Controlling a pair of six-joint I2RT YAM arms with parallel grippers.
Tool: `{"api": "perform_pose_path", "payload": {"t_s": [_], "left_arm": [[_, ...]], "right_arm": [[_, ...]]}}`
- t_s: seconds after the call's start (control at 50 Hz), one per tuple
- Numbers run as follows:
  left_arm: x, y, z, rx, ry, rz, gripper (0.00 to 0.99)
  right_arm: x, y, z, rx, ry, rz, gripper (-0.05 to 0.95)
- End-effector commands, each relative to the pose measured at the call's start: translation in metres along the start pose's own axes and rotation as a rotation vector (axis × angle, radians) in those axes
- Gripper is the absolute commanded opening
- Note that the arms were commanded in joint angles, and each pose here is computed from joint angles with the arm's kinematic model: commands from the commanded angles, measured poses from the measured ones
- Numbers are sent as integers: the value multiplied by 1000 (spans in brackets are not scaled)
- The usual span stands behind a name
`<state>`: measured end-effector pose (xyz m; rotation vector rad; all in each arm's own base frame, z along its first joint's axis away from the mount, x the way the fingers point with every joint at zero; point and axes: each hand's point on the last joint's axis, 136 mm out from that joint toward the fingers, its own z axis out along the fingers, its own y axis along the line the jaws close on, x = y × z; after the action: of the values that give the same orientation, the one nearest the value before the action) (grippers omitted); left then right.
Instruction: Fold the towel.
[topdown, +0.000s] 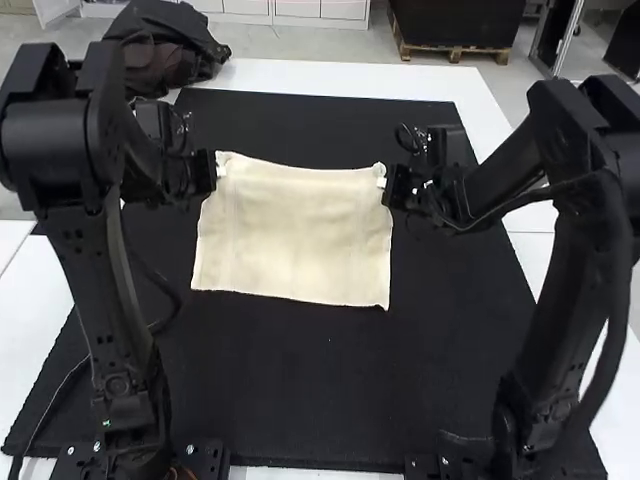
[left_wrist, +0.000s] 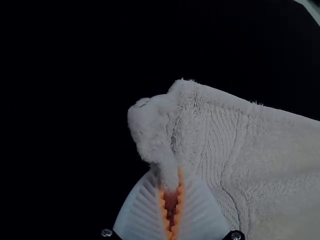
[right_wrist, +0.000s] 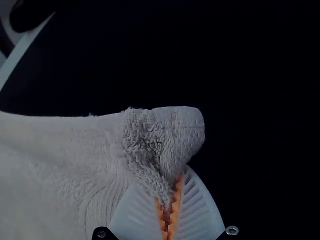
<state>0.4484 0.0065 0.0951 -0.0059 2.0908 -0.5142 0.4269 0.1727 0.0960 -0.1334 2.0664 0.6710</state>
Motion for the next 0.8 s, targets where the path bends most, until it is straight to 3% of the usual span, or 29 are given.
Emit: {"api": "perform_pose_path", "payload": {"t_s": [0.0, 0.5, 0.78], "left_arm": [[1, -2, -8, -13, -6, 39, 30], [7, -18, -35, -16, -1, 87, 30], [39, -21, -45, -30, 53, 102, 30]], "right_arm": [[-4, -8, -13, 43, -24, -22, -8], [31, -4, -46, 51, 33, -19, -8], [57, 13, -54, 25, 82, -23, -8]]}}
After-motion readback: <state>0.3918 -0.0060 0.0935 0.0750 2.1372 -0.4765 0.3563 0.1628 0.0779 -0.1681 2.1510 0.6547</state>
